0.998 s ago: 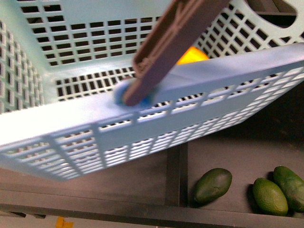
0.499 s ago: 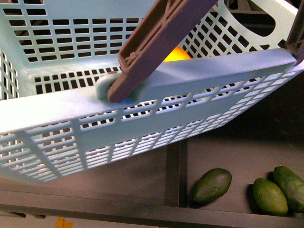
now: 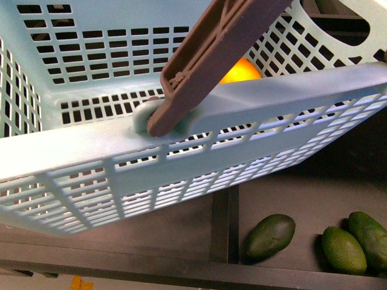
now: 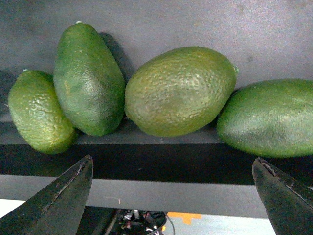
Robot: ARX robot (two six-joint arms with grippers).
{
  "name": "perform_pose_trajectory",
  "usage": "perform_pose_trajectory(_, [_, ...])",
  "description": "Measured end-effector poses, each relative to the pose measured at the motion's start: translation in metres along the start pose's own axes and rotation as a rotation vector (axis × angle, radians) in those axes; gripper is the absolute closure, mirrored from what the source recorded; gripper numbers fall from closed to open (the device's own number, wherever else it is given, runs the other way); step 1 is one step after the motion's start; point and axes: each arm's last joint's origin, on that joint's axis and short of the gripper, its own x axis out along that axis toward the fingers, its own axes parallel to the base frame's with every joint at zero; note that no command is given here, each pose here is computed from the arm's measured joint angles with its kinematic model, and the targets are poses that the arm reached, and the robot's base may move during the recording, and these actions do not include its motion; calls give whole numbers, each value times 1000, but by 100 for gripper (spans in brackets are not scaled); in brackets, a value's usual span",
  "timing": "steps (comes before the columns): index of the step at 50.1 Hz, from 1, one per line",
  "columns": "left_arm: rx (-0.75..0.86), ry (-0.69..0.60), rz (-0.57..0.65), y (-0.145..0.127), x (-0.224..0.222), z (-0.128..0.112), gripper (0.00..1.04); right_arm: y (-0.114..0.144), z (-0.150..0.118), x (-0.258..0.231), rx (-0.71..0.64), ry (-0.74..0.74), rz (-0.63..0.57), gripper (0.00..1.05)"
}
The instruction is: Pick mango and avocado into basket
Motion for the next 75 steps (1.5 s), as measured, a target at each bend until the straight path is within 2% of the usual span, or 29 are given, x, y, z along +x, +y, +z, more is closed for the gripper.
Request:
perform_pose_trajectory(11, [0,-4,2,0,0,0,100,-1,19,18,-50,13,8,9])
perform_pose_trajectory(39, [0,-2,1,0,0,0,100,-2,44,51,-118,77,-6,9])
perform_pose_trajectory(75, [0,-1,0,0,0,0,100,8,57,82,-232,152,-19,9])
